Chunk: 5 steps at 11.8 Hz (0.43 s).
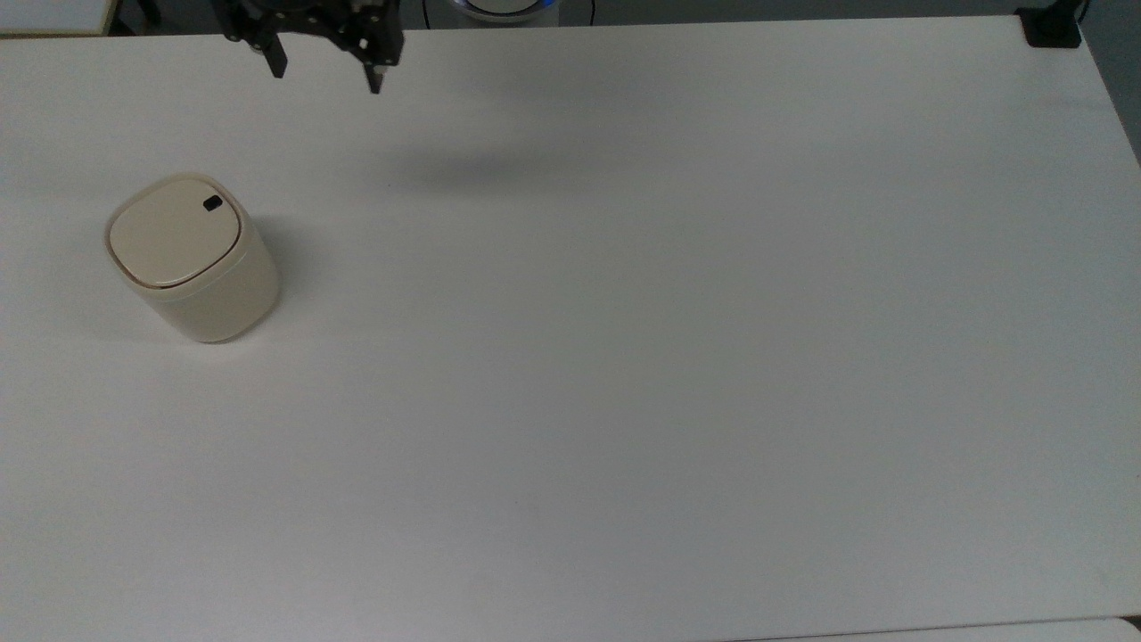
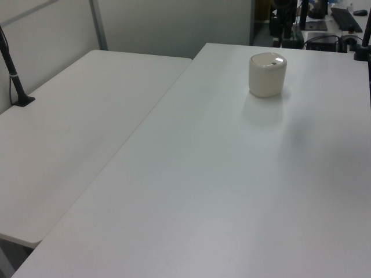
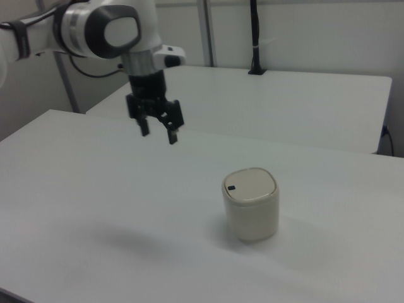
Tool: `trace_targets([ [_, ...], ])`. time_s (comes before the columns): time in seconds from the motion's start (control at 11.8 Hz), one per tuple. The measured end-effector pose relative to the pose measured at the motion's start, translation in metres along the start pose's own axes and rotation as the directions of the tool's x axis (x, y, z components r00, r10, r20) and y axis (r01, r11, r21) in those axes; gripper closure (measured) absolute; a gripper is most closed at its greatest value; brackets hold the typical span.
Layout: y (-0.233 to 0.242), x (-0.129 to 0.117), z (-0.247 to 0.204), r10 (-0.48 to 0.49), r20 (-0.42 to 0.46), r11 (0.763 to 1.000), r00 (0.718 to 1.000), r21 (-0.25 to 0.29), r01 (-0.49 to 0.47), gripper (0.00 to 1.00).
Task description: Close the trash bin
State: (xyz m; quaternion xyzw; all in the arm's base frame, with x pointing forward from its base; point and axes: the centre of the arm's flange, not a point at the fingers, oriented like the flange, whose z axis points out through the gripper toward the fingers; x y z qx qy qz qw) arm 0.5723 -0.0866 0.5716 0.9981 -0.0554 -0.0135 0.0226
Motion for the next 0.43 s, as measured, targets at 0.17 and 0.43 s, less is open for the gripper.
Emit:
trace_targets([
  [0.17,-0.034,-0.001,-0.001,-0.093,0.01,0.996,0.996,0.02,0.092,0.0],
  [0.43,-0.045,-0.003,-0.003,-0.116,0.011,0.993,0.993,0.021,0.116,0.0],
])
